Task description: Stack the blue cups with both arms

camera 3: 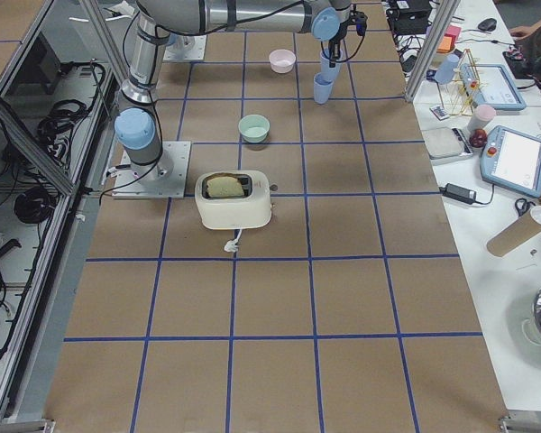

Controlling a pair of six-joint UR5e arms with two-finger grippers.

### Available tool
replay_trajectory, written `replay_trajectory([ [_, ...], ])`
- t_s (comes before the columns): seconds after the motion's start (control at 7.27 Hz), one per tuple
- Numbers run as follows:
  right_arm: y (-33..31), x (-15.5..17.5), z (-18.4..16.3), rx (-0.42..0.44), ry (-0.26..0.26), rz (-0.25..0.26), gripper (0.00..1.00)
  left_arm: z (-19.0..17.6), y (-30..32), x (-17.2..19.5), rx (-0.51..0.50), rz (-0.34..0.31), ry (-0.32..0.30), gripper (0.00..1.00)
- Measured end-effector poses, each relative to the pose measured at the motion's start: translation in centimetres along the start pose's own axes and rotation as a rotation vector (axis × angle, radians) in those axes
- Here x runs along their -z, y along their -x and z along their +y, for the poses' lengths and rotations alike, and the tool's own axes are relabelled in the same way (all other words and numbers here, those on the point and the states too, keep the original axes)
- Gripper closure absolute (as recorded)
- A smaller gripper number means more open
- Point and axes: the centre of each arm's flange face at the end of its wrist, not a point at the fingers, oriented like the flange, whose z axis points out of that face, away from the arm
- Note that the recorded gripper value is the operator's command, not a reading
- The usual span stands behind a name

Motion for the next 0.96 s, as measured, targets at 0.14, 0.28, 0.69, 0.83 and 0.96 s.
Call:
replay_trajectory([
  [0.14,0.5,-0.4,0.2,0.003,0.008,0.0,1.0,0.0,0.0,0.0,0.0,0.0,0.0,0.0],
  [0.28,0.8,-0.8,0.3,0.005,0.015,0.002,1.0,0.0,0.0,0.0,0.0,0.0,0.0,0.0],
  [0.69,0.8,-2.7,0.2,0.005,0.041,0.016,0.0,0.0,0.0,0.0,0.001,0.001,0.0,0.0],
  [0.83,0.8,-2.7,0.1,0.001,0.041,0.012,0.0,0.0,0.0,0.1,0.001,0.001,-0.001,0.0],
  [0.96,0.3,-2.1,-0.1,-0.007,0.038,0.011,0.0,0.0,0.0,0.1,0.001,0.002,-0.001,0.0],
])
